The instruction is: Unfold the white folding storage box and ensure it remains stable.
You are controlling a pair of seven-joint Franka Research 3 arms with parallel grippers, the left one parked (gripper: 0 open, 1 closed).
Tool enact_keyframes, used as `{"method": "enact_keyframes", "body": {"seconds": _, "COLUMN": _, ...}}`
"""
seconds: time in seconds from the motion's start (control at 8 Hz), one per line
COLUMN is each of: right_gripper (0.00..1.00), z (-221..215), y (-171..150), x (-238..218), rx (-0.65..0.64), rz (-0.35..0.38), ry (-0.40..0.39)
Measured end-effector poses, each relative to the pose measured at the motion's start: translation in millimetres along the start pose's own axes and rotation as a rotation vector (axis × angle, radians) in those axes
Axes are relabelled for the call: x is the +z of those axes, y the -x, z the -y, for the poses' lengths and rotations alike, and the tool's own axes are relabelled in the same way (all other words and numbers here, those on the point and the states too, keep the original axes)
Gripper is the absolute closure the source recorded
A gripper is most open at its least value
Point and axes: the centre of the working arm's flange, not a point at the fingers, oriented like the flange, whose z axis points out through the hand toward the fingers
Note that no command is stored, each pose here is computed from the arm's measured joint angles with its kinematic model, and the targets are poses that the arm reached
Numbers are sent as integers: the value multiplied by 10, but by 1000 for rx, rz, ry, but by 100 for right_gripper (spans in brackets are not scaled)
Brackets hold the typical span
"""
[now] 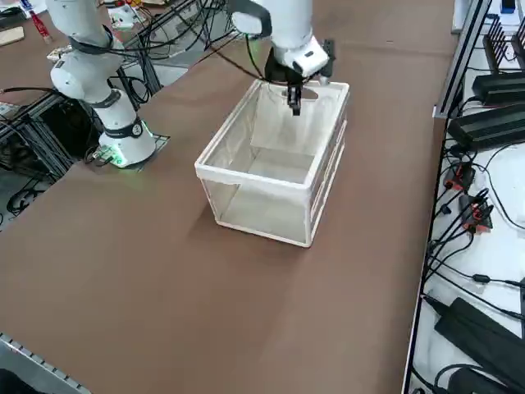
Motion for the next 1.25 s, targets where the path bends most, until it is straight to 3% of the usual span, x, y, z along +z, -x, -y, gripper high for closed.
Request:
{"method": "enact_keyframes", "body": {"seconds": 0.38, "right_gripper": 99, "z": -177, "y": 211, "x": 447, "rx": 102, "rz": -80, "ry": -106}}
{"method": "enact_keyframes", "body": {"seconds": 1.0, "right_gripper": 99, "z": -141, "y": 422, "x": 945, "rx": 213, "rz": -191, "ry": -390}}
{"method": "enact_keyframes", "body": {"seconds": 1.25, "right_gripper": 99, "z": -124, "y": 425, "x": 1099, "rx": 277, "rz": -229, "ry": -444}}
